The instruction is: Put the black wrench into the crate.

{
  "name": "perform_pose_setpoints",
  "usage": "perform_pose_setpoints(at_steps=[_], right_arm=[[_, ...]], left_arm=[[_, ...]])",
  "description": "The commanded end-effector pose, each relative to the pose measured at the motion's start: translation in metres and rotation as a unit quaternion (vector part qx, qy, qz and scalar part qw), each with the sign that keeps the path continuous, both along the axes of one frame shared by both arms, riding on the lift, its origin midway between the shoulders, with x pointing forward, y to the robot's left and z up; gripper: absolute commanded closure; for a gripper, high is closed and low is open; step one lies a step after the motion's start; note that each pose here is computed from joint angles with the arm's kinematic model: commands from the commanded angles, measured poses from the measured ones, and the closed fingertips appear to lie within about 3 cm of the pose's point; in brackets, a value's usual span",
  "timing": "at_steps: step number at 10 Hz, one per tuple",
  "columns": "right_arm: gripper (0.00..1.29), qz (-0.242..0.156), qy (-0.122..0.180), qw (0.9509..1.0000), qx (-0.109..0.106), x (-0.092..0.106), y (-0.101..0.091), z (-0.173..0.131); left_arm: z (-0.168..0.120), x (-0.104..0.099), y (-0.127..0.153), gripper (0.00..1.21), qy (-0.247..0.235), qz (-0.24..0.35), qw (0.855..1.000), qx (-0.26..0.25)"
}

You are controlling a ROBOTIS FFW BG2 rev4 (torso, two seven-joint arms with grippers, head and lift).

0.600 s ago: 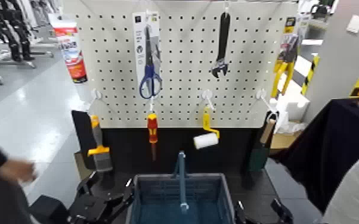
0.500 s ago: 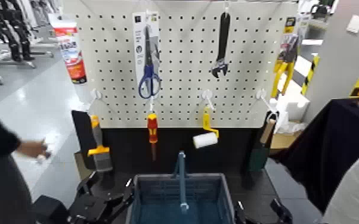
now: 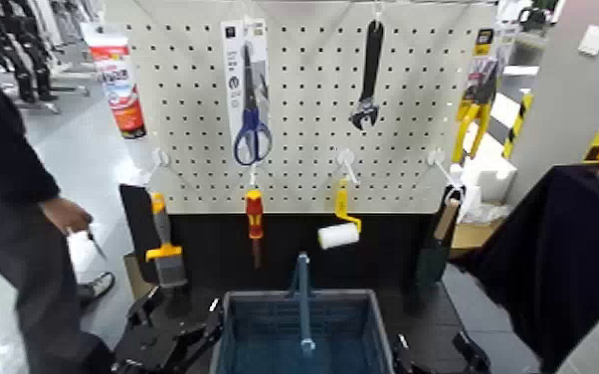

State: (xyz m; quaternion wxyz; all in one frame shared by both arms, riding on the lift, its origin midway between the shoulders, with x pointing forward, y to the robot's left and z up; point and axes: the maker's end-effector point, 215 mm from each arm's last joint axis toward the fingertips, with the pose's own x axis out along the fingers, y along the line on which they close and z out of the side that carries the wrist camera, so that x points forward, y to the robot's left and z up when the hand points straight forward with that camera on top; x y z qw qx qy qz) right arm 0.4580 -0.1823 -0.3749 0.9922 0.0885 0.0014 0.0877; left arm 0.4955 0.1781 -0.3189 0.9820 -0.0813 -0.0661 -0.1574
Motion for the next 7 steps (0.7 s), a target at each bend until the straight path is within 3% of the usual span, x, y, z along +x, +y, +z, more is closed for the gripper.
perform_pose_setpoints(at_steps=[1,7], right_arm=[[0.15,0.0,0.0,1.0,0.001,0.001,0.001,0.001],[0.18,0.019,-0.018,0.9996,-0.008,0.02,0.004,0.02]], left_arm=[[0.0,0.001,0.0,0.11,0.001,0.0,1.0,-0.001],[-0.001,0.002,-0.002,0.11,0.002,0.0,1.0,0.0]])
